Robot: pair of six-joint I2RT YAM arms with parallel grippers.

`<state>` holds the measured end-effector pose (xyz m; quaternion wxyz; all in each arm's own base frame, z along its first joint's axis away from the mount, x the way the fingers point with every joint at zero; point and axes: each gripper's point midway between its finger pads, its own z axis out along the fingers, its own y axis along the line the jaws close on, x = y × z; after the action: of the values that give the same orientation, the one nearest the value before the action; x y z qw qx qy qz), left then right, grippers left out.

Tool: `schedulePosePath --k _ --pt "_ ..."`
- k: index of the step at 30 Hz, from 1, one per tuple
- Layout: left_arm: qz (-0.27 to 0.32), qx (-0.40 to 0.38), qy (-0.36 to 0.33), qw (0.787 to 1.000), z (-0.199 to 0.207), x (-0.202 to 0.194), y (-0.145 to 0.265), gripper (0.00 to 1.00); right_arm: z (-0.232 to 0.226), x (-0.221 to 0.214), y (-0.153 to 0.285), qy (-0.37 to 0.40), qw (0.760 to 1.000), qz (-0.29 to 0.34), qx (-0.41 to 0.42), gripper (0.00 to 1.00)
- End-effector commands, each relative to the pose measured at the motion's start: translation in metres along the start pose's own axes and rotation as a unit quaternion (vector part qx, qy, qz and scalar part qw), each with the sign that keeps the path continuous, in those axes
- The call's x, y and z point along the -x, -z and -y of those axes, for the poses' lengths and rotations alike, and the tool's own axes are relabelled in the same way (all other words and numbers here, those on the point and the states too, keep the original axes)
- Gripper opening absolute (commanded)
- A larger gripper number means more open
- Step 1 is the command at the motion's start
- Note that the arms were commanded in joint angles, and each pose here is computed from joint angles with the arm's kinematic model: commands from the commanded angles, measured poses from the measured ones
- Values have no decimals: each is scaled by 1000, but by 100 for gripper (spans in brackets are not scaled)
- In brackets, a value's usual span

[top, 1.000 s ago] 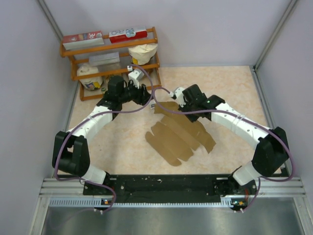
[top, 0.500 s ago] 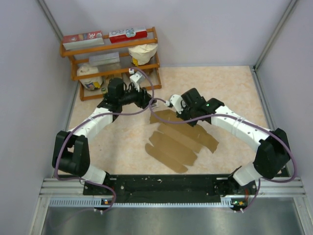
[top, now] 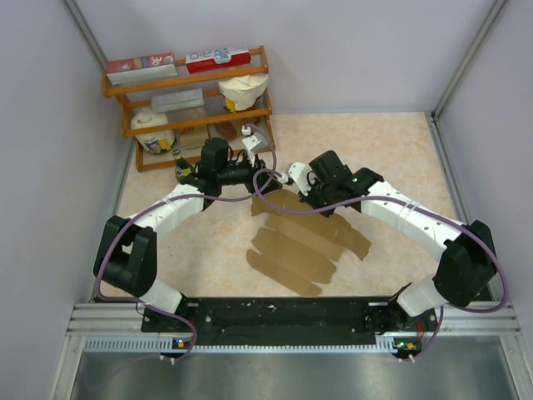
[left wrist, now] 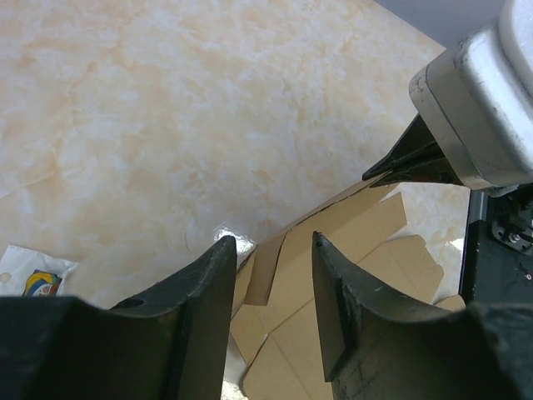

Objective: Fold the paper box

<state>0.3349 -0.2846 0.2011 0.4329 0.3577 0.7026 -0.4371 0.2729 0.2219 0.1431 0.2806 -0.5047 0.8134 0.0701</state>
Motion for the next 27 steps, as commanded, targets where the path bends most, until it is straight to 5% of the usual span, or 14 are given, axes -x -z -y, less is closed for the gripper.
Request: schedulePosePath --k 1,27 --pt "5 -1 -28 1000 4 10 -4 44 0 12 7 -1 1000 24 -9 0" --pt "-15 76 -8 997 -4 -12 6 44 -3 8 4 -29 999 26 -10 0"
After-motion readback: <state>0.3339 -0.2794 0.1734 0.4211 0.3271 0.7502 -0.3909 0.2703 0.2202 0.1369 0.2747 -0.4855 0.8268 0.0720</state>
